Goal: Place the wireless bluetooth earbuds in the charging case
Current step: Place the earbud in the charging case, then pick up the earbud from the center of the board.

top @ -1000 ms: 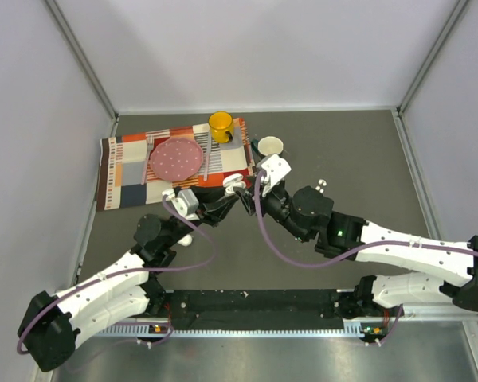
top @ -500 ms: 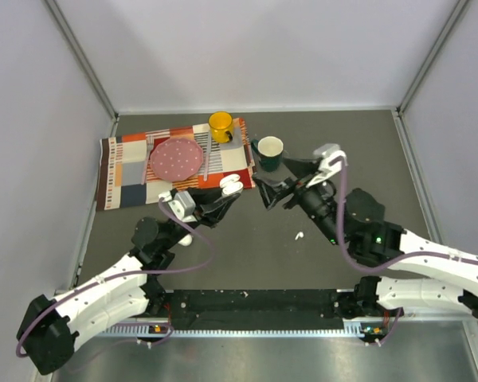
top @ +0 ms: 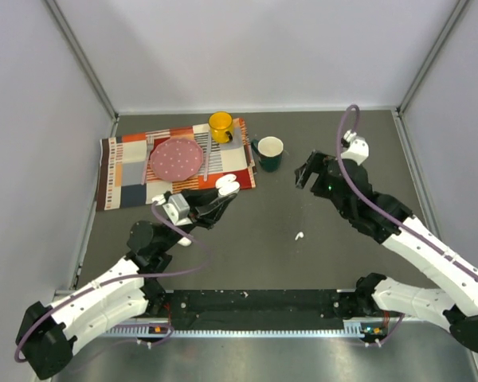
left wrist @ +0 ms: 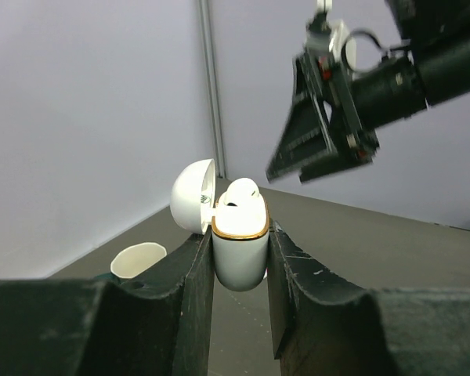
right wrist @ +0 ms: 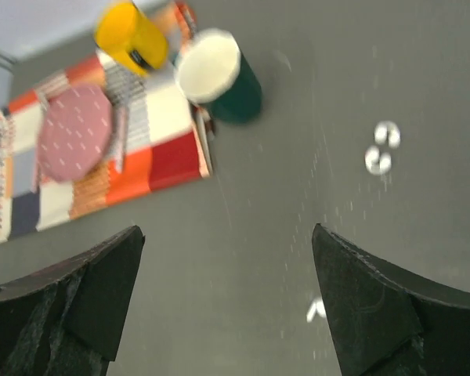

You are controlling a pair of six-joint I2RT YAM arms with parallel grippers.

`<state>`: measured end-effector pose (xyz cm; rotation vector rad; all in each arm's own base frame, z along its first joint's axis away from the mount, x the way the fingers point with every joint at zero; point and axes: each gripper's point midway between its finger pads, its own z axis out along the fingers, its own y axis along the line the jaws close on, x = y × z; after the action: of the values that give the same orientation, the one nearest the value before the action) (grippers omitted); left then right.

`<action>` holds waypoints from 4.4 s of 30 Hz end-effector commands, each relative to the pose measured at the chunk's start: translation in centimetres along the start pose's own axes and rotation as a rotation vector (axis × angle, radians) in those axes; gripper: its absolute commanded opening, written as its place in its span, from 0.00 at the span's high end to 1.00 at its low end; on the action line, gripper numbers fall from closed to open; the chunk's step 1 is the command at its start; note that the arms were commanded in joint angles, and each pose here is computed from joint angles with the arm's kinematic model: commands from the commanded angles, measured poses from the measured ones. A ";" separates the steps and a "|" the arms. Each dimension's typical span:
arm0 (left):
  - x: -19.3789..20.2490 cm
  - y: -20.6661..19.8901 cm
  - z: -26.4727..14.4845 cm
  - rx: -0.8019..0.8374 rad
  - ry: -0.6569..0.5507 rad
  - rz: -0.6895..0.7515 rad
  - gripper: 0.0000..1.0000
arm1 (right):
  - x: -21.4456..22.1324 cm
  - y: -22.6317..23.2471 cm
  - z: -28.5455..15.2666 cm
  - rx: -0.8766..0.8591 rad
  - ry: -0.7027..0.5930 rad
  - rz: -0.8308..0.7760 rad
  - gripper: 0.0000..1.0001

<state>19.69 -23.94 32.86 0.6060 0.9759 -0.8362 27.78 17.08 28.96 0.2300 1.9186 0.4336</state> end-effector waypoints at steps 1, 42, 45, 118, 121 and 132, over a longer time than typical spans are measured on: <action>-1.6 0.4 -0.2 -0.021 -0.049 0.026 1.00 | 6.1 -2.7 -1.0 0.076 0.194 0.153 0.13; -2.5 2.1 -2.5 -0.141 -0.057 0.099 1.00 | 19.3 -8.6 0.4 0.593 0.583 0.592 0.29; -2.5 2.1 -2.5 -0.141 -0.055 0.096 1.00 | 19.6 -8.7 0.6 0.608 0.595 0.583 0.30; -1.7 2.7 -2.8 -0.173 -0.029 0.103 1.00 | 24.4 -10.8 4.7 0.808 0.676 0.569 0.60; -1.7 2.6 -2.8 -0.172 -0.028 0.100 1.00 | 24.4 -11.0 4.6 0.810 0.673 0.563 0.60; -1.5 2.7 -2.8 -0.173 -0.025 0.095 1.00 | 24.9 -11.4 4.4 0.827 0.681 0.556 0.65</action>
<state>20.18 -20.13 32.46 0.5096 1.0044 -0.6676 22.42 16.69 1.82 1.2882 2.6455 0.0378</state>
